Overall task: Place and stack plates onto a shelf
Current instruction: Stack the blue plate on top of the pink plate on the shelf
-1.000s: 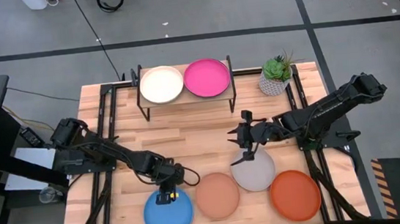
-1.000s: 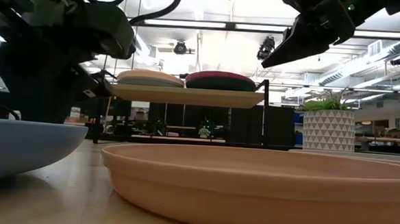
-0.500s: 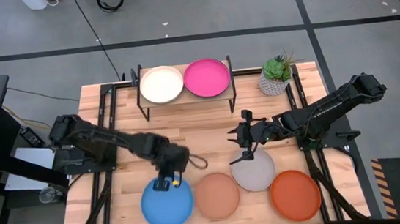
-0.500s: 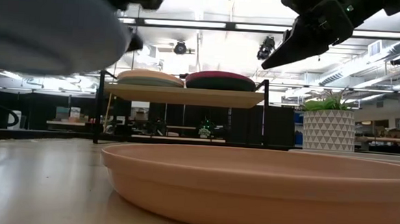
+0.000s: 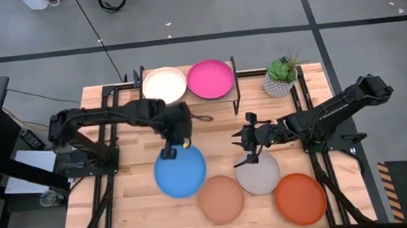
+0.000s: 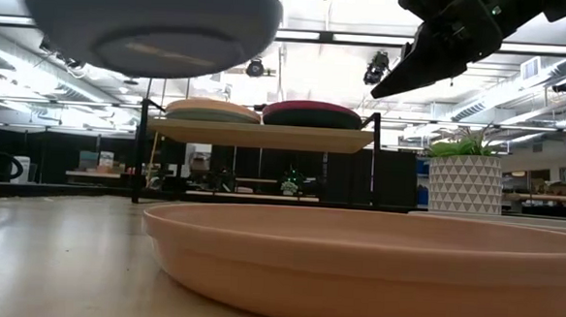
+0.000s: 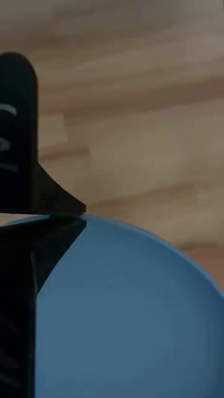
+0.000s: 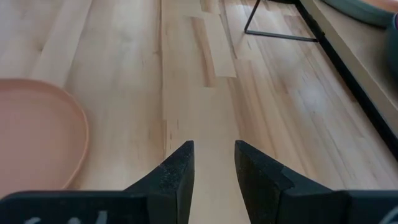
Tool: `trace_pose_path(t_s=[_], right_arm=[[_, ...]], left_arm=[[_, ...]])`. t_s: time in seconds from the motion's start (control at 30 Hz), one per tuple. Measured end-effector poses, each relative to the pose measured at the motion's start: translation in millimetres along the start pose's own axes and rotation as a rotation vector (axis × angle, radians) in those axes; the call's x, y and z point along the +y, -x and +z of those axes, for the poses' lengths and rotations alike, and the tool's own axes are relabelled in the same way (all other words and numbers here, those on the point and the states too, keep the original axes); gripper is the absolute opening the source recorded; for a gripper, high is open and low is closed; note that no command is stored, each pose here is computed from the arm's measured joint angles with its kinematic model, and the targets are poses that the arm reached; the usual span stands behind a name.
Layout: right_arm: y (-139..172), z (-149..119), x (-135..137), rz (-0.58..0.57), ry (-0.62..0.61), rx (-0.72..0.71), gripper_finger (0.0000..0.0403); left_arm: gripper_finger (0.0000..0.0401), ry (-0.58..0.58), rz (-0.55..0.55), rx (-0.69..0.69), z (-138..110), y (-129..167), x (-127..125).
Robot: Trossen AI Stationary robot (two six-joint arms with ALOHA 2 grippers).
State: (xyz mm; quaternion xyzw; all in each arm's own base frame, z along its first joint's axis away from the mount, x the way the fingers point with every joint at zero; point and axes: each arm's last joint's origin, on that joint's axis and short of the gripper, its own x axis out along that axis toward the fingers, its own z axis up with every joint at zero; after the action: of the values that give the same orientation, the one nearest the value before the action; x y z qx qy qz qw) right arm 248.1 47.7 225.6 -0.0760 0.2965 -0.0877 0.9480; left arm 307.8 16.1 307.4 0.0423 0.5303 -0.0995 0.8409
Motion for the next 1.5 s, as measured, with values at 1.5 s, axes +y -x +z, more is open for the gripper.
trace_pose_path(t_s=[1.5], right_arm=[[2, 1, 4, 0.019, -0.019, -0.010, 0.0122]], left_arm=[[0.0013, 0.160, 0.364, -0.481, 14, 54, 108]])
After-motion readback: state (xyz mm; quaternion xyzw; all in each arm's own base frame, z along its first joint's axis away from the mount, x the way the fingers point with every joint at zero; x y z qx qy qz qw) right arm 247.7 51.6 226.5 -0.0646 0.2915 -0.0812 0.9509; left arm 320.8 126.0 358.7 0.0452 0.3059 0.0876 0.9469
